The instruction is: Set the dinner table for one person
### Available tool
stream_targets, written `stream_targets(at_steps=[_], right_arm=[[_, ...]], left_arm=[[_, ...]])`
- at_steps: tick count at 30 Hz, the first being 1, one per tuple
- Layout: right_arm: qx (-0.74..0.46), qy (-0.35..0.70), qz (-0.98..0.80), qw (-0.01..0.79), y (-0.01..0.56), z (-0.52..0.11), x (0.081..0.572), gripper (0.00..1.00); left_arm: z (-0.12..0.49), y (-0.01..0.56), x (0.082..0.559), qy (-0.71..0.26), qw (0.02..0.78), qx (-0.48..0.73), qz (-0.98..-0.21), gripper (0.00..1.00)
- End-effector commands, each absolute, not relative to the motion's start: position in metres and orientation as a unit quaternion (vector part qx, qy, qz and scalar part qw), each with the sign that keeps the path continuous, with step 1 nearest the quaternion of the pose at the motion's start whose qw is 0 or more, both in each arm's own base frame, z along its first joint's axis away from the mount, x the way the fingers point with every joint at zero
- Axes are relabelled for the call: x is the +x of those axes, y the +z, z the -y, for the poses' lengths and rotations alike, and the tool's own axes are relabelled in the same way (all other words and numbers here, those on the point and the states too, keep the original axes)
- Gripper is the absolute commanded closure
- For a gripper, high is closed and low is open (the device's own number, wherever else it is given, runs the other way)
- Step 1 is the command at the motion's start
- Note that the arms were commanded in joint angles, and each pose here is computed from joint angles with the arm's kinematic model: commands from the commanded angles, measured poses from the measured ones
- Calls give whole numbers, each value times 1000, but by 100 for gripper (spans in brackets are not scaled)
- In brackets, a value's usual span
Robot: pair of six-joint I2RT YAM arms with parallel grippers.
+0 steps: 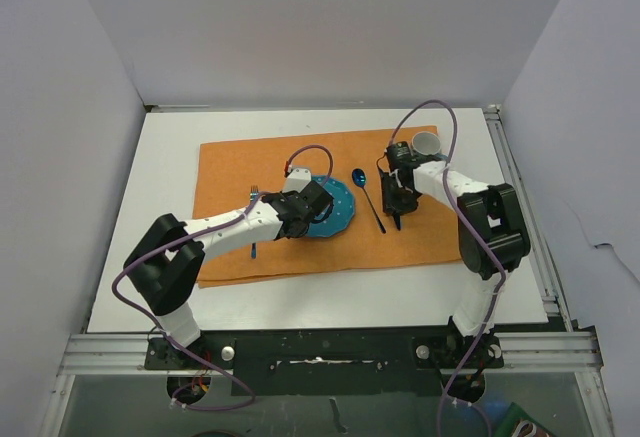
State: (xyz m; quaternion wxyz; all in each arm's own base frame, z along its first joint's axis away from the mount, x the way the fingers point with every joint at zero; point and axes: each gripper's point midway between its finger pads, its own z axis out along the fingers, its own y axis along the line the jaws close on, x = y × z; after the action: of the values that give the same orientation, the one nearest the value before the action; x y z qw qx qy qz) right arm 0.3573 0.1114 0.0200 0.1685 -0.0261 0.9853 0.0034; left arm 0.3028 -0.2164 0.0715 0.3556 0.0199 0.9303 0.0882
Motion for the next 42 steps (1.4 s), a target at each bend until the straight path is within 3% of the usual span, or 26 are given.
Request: stream_targets(at_steps=[1,11,20,42], right_arm=[[-25,17,-976,217,60,-121,374,63],[-49,39,-968,242,91,-138,396,57],[-94,68,-972,204,70,-165,418,57],[-114,73,-975,175,36,-179,408,60]], left_arm=[[226,82,309,68,371,14,-926,96],[227,79,309,70,368,16,-927,96],[226,80,309,73,367,17,-927,96],[227,84,312,79,368,20,-926,96]])
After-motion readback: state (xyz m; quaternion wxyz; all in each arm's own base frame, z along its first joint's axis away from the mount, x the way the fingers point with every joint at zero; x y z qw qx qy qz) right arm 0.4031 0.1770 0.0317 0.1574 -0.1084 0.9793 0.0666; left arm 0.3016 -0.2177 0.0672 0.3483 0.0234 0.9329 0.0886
